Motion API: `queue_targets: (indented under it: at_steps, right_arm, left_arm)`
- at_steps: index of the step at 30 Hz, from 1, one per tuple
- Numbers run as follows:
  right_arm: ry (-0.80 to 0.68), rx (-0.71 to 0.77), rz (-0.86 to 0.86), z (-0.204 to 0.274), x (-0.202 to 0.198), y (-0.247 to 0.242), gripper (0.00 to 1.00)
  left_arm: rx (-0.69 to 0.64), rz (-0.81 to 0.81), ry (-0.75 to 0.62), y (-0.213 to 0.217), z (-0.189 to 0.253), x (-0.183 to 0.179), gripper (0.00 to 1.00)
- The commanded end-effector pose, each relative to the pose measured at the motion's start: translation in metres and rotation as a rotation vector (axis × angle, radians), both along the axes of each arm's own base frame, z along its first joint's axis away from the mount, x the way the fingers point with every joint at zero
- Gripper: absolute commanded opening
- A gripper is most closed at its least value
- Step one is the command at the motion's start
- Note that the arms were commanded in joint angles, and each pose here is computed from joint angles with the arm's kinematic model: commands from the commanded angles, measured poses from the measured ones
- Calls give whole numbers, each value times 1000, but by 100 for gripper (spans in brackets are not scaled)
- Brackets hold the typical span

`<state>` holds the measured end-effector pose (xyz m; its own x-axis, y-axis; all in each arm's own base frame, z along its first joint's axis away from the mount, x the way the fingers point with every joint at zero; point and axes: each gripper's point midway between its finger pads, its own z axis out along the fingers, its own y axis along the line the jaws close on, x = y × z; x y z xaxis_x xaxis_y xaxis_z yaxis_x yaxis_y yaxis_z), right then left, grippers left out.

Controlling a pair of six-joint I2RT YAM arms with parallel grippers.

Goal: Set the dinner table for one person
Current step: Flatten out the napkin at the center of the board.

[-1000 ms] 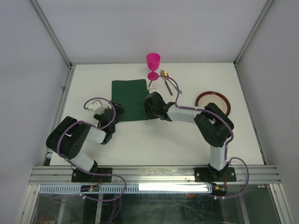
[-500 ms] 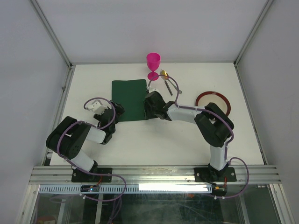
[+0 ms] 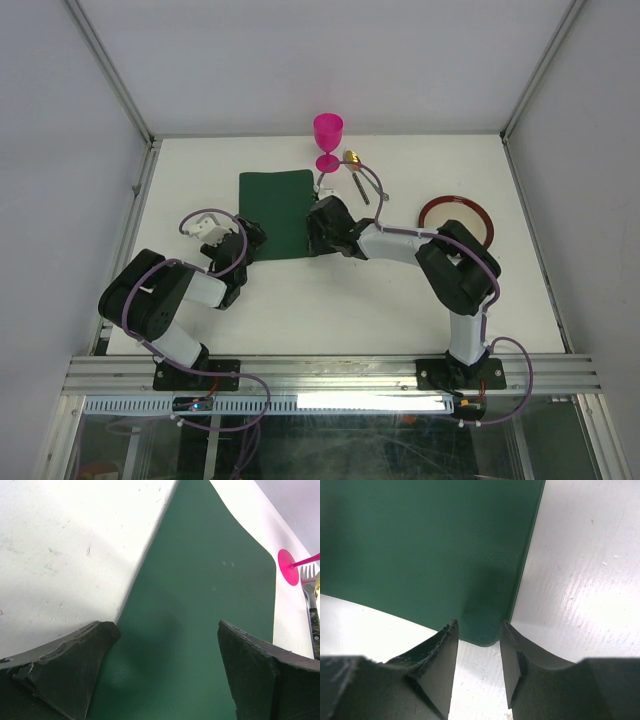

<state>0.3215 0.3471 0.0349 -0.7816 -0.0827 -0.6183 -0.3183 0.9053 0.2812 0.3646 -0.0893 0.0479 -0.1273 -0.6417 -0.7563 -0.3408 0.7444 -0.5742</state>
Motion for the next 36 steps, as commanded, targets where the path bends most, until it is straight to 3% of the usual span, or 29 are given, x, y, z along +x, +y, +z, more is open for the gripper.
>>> queue_targets:
  at_steps: [1,18,24,31,36]
  right_arm:
    - [-47,33,-7,14,7,5,41]
    - [-5,-20,-19,-9,4,-1,41]
    - [28,29,-3,-15,-1,10,40]
    - [18,91,11,1,0,24,29]
    - [22,128,16,5,-1,29,28]
  left_arm:
    - [-16,-26,22,-6,-4,-5,98]
    - [-22,-23,13,-5,-1,-6,97]
    - [-19,-24,16,-5,-1,-6,98]
    - [-10,-22,21,-3,-3,-7,98]
    - [-11,-24,15,-4,-1,-6,98]
